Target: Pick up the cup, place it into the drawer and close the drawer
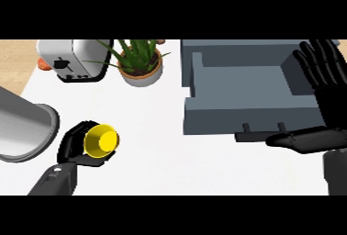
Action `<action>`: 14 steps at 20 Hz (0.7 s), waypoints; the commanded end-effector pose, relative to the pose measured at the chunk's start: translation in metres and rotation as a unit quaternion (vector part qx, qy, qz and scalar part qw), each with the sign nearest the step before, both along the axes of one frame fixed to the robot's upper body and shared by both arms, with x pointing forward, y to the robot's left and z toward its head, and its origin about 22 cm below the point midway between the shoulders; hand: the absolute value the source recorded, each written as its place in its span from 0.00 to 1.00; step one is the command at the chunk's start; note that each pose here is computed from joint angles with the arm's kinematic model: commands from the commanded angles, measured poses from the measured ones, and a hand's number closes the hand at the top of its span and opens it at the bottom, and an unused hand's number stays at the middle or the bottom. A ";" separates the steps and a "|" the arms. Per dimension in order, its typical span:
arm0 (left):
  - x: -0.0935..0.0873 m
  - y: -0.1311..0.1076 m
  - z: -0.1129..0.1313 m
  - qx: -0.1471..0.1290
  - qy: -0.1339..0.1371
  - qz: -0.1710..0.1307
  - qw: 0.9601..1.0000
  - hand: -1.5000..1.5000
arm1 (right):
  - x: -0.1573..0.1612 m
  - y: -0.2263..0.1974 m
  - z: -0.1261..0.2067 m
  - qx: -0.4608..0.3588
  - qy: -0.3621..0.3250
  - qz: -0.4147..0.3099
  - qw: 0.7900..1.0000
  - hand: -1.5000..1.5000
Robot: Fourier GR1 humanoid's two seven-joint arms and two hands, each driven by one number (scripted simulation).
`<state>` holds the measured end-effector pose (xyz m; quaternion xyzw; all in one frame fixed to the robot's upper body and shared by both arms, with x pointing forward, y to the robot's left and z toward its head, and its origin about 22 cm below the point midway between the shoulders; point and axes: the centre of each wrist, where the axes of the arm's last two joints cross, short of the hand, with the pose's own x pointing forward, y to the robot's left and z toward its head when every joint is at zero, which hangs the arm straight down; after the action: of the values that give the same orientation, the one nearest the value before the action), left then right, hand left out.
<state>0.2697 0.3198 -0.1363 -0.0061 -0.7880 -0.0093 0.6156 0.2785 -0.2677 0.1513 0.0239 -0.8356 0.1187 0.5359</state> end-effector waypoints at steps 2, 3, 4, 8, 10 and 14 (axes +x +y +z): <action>0.014 -0.024 0.003 -0.044 -0.100 0.051 0.993 1.00 | -0.005 0.003 0.003 0.002 -0.004 -0.004 1.000 0.00; 0.016 -0.020 0.005 -0.046 -0.102 0.065 0.992 1.00 | 0.002 -0.015 0.004 0.005 0.003 0.002 1.000 0.00; 0.014 -0.012 0.006 -0.041 -0.112 0.096 0.988 1.00 | -0.005 -0.012 0.003 0.005 -0.001 -0.002 1.000 0.00; 0.029 -0.039 0.010 -0.083 -0.137 0.078 0.984 1.00 | 0.000 0.005 0.003 -0.004 -0.004 0.001 1.000 0.00; 0.049 -0.045 0.028 -0.094 -0.147 0.043 0.984 1.00 | -0.012 0.008 -0.009 -0.003 -0.001 0.004 1.000 0.00; 0.086 -0.084 0.062 -0.076 -0.154 -0.024 0.985 1.00 | 0.002 -0.020 0.001 0.003 0.001 -0.024 1.000 0.00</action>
<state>0.3329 0.2592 -0.0970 -0.0198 -0.8467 0.0629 0.5279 0.2771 -0.2723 0.1516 0.0171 -0.8350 0.1139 0.5380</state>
